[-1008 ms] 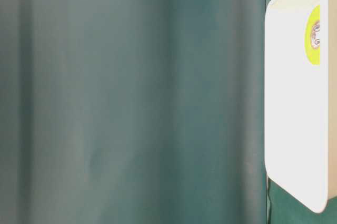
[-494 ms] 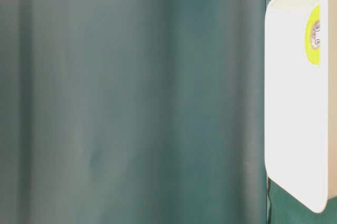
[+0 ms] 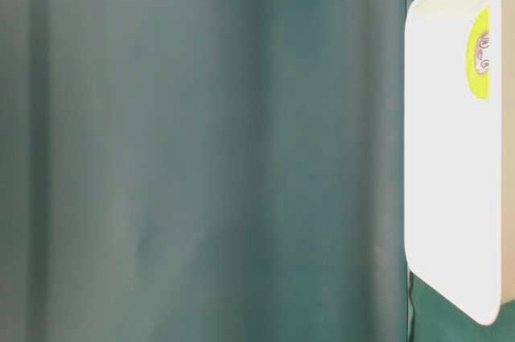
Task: Put the tape into the white case with the left arm.
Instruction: 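Lower the left gripper and grasp the white tape roll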
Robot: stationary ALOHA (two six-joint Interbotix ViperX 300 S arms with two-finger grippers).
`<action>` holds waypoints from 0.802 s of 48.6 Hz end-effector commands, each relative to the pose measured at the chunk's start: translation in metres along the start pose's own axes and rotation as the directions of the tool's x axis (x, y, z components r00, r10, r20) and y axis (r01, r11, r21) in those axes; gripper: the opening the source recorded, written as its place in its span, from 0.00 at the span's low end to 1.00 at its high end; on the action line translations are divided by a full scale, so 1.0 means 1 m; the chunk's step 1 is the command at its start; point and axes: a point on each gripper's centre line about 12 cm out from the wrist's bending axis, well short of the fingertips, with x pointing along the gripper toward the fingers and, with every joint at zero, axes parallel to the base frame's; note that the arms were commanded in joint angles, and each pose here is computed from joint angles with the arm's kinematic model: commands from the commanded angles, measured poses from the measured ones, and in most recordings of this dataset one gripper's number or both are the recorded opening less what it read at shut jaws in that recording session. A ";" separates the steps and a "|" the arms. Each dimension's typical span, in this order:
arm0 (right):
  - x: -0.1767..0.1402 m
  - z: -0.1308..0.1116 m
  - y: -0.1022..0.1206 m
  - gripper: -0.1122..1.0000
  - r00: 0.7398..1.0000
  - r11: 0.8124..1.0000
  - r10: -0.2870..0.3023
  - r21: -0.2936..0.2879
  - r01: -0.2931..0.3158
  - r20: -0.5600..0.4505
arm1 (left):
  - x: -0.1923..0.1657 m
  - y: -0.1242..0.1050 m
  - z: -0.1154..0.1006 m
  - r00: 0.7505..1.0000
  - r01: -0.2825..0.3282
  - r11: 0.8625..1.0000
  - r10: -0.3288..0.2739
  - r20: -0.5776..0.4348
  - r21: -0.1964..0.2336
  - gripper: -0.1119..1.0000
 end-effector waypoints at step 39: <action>0.001 0.005 0.000 0.02 1.000 1.000 -0.001 0.001 0.001 0.012 | -0.071 0.003 0.043 0.987 -0.017 1.000 0.015 0.157 0.013 0.31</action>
